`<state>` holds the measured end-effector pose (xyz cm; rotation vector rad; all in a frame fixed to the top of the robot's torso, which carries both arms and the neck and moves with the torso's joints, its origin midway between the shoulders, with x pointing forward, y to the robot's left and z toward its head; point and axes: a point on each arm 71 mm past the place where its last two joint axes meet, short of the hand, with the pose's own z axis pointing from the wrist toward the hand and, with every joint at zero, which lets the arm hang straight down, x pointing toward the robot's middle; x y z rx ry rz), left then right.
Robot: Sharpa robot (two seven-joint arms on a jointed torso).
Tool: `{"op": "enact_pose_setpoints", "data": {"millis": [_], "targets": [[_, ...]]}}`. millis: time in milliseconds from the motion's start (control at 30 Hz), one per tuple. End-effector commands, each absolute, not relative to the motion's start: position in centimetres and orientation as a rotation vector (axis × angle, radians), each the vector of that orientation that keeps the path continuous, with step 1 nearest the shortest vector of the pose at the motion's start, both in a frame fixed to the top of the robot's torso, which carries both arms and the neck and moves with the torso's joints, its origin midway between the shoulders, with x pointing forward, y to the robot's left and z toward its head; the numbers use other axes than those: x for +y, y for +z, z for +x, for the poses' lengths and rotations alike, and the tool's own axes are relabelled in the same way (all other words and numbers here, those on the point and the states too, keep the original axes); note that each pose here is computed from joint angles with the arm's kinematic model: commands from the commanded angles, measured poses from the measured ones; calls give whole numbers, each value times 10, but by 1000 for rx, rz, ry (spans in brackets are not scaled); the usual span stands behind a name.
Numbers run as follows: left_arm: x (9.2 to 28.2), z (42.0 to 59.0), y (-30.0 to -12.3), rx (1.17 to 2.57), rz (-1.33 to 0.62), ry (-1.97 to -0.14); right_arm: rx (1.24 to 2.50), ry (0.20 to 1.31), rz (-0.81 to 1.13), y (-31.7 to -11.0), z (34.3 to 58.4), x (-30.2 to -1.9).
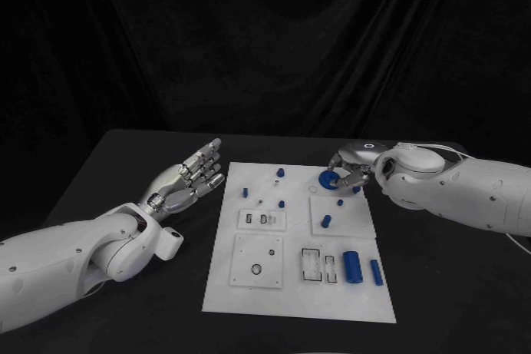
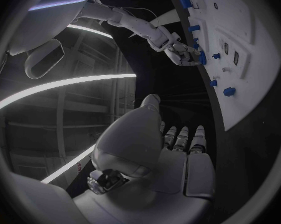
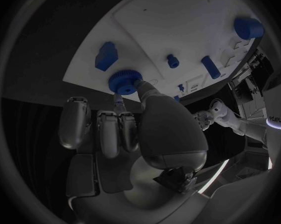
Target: Assemble the parts on the task board
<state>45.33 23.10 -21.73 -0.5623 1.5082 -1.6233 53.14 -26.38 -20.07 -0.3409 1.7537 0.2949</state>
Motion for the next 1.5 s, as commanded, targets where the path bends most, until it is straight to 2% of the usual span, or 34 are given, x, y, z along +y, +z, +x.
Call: {"op": "enact_pose_setpoints", "data": {"millis": [33,467,767,1100,1500], "targets": [[229,451,-211,1444,-516,-1691,1763,302,-352,-207,530,-263],[229,451,-212,1454,-520,-1694,1791,297,-355,-213,529,-264],[230,450,-212,1458,-523,-1695,1730,365,-341,-206,522,-258],[230,451,-212,1459,-524,-1690,1701,506,-292,-173,520,-226],[227,452,-213,1461,-521,-1695,1701,589,-359,-173,527,-180]]}}
